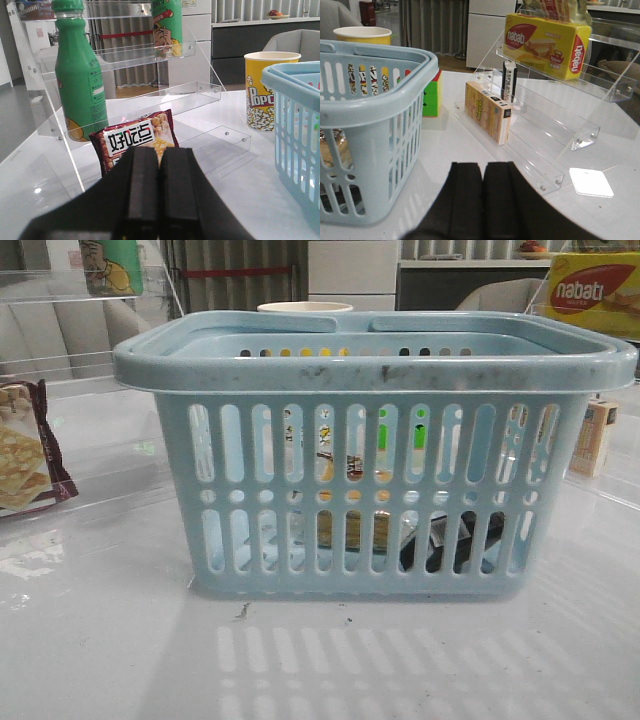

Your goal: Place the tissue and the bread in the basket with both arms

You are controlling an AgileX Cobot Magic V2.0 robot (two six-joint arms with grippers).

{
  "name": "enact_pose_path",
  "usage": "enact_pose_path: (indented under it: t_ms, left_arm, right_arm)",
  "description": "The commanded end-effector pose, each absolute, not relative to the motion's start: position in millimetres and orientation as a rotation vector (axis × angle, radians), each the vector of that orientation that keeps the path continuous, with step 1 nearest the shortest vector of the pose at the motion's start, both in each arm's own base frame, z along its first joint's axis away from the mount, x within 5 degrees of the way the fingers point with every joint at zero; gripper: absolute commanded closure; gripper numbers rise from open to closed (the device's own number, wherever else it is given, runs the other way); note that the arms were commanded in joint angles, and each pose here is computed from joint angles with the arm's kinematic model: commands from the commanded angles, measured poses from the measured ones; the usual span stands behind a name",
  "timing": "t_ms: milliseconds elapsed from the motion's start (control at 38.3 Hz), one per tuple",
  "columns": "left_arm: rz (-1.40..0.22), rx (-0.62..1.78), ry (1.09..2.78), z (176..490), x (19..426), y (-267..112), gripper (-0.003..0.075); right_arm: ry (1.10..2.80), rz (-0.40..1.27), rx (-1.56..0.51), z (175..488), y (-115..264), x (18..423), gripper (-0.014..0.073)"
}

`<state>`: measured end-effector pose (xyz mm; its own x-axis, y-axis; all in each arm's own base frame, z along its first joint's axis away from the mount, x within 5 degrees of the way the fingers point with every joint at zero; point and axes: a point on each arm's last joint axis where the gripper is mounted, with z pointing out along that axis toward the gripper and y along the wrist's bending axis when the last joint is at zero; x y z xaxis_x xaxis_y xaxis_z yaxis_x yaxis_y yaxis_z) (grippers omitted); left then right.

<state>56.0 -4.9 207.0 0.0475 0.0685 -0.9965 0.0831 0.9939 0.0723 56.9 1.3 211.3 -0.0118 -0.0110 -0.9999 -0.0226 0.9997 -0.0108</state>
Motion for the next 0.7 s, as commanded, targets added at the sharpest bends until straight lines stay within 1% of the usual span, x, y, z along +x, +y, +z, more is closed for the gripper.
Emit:
enact_pose_path:
  t_ms: [0,157,679]
  left_arm:
    - [-0.029,0.102,1.422,216.0,53.8,-4.7,0.0629]
    - [-0.029,0.102,1.422,216.0,53.8,-4.7,0.0629]
    - [-0.029,0.102,1.422,216.0,53.8,-4.7,0.0629]
  right_arm:
    - [1.423,-0.003,-0.014,211.7,0.4,55.2,0.0539]
    - [1.456,-0.01,-0.017,207.2,0.3,55.0,0.0539]
    - [1.473,-0.03,-0.036,205.6,0.3,55.1,0.0539]
